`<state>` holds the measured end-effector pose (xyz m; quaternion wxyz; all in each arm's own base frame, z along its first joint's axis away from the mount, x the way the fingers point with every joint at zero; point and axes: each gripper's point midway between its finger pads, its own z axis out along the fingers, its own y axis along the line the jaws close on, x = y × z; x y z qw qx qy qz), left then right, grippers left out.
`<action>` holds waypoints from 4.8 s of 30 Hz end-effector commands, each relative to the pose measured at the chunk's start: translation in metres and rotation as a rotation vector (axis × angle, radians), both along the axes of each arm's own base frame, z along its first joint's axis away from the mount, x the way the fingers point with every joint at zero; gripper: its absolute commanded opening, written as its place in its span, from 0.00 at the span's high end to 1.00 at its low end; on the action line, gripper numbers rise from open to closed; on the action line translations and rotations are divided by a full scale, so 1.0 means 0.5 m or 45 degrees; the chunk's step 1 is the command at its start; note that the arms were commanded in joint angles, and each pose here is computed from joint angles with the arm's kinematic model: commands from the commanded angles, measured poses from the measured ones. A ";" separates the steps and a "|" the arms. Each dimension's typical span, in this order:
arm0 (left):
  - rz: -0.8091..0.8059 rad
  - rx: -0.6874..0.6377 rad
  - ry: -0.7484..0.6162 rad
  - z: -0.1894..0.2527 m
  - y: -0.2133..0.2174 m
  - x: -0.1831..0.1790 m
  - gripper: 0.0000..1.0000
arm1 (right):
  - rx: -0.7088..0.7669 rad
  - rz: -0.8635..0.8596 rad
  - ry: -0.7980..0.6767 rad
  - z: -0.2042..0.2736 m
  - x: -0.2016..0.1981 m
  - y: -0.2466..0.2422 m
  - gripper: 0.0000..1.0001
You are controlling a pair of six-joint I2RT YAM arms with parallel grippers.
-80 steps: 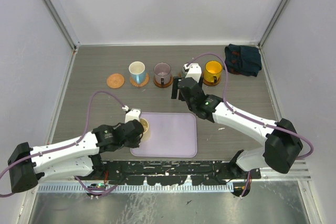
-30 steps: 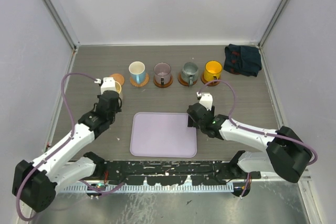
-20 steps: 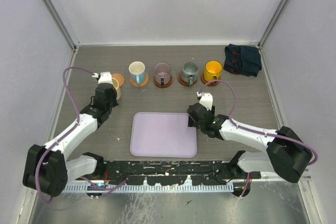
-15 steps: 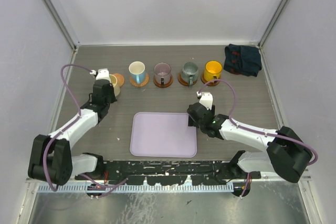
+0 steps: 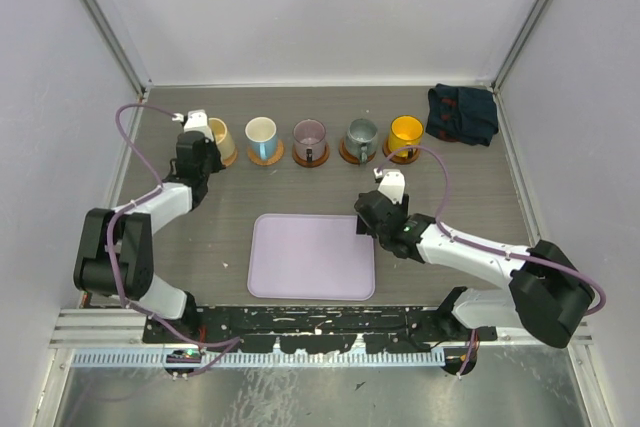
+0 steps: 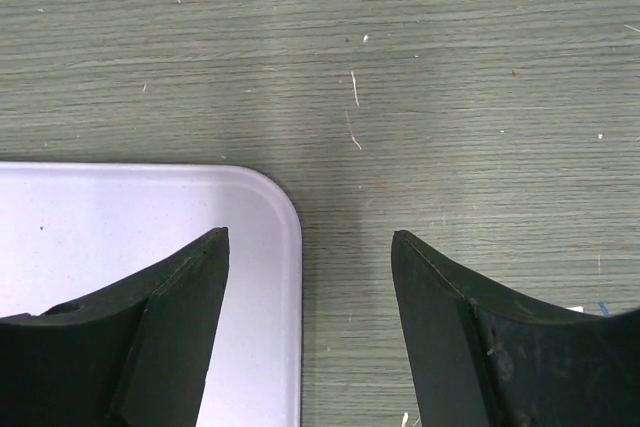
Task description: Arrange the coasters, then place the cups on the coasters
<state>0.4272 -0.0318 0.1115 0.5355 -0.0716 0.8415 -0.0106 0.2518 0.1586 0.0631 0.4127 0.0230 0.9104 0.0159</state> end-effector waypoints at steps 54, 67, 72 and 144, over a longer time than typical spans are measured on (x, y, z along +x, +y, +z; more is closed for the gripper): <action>0.051 0.061 -0.169 0.059 0.034 0.086 1.00 | 0.023 -0.048 -0.070 0.034 0.031 0.012 0.29; 0.039 0.031 -0.159 0.050 0.027 0.077 1.00 | 0.025 -0.050 -0.069 0.033 0.031 0.012 0.29; 0.039 0.022 -0.151 0.045 0.026 0.072 1.00 | 0.029 -0.048 -0.072 0.034 0.032 0.013 0.29; 0.138 0.029 -0.136 0.013 0.052 0.037 0.43 | 0.046 -0.019 -0.035 0.013 0.025 0.024 0.29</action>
